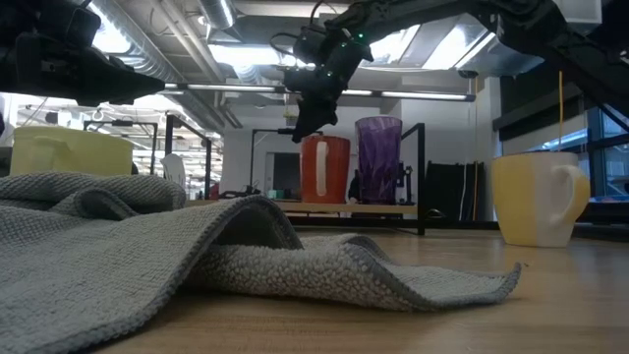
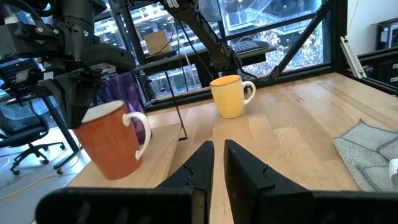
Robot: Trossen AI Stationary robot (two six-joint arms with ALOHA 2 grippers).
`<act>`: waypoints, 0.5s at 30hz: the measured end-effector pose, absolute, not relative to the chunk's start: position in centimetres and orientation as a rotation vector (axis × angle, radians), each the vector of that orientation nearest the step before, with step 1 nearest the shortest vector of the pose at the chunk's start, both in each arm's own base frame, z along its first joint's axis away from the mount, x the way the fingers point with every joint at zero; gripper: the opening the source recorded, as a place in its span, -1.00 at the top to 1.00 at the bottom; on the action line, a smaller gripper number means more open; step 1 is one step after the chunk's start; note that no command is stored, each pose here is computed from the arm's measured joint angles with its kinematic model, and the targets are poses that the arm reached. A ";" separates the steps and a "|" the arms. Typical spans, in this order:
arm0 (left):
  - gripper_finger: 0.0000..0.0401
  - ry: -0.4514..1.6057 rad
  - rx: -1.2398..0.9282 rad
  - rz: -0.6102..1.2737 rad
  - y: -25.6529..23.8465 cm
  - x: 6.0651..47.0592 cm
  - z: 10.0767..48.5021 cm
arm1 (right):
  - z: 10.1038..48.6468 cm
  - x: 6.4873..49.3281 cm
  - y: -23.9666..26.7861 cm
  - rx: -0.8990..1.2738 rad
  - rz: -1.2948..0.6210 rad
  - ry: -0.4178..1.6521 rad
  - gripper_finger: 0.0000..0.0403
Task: Stack small to large cups/mugs on shelf
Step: Put the orange mug on the shelf
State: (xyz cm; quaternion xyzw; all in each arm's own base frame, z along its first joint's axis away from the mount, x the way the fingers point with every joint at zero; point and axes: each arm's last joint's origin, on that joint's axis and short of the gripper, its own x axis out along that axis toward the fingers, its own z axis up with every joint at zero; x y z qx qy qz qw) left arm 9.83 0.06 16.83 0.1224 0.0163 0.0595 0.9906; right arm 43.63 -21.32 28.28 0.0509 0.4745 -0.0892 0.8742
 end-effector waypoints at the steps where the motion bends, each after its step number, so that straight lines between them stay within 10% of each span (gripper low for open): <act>1: 0.84 0.033 0.245 0.119 0.1 9.8 16.8 | 28.3 43.6 -21.3 0.108 -0.185 0.996 0.98; 15: 0.84 0.033 0.245 0.119 0.1 9.8 16.8 | 28.3 43.5 -21.1 0.164 -0.146 0.992 0.98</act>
